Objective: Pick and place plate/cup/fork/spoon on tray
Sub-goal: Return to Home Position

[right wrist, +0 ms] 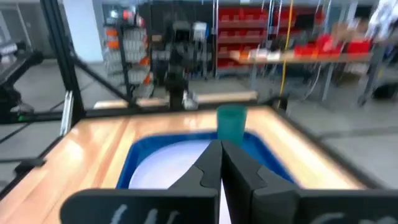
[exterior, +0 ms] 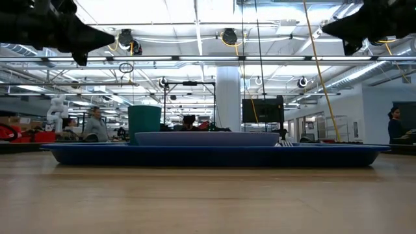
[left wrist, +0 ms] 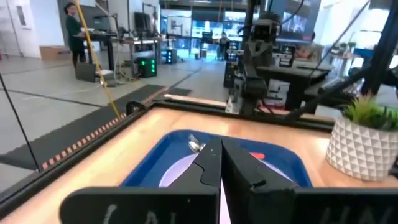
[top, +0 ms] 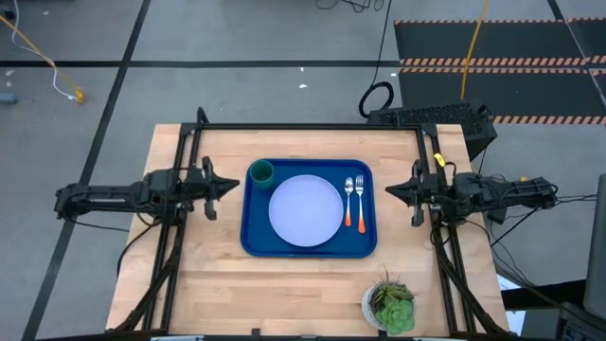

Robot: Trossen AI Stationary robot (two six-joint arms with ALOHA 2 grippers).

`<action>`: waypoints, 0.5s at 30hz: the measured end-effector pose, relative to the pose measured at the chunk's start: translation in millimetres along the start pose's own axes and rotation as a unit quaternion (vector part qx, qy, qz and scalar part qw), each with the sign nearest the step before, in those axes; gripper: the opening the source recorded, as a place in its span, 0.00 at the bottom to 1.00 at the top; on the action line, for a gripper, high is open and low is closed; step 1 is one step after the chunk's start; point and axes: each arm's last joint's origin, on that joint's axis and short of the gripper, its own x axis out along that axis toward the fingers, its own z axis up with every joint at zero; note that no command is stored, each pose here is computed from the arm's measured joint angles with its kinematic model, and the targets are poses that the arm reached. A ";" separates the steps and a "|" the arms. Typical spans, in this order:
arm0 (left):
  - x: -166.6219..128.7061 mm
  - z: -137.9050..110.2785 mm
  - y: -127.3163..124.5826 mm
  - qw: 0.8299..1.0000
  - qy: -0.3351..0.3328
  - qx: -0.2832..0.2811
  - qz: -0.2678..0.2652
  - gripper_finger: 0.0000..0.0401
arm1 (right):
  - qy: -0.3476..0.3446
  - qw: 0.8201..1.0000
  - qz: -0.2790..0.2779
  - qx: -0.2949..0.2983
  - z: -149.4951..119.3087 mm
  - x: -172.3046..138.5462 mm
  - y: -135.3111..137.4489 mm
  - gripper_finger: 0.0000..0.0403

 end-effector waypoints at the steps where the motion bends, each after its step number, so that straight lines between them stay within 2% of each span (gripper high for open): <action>1: -2.1 -0.6 0.3 1.000 0.004 0.003 0.000 0.00 | 0.012 1.000 0.006 0.009 -2.5 -0.1 0.2 0.00; 6: -13.9 3.0 -0.3 1.000 -0.013 0.004 -0.023 0.01 | 0.049 0.998 0.033 0.018 -10.3 -3.3 0.8 0.00; 9: -20.8 4.6 -0.6 0.999 -0.035 -0.005 -0.034 0.00 | 0.040 0.999 0.033 0.011 -9.2 -5.9 0.2 0.00; 13: -24.0 -13.9 -0.9 0.998 -0.033 -0.017 -0.046 0.01 | 0.035 0.999 0.034 0.016 -9.3 -10.1 -0.9 0.00; 15: -25.4 -18.9 -0.4 0.997 -0.052 -0.019 -0.046 0.01 | 0.033 0.998 0.034 0.030 -13.0 -10.5 -1.2 0.00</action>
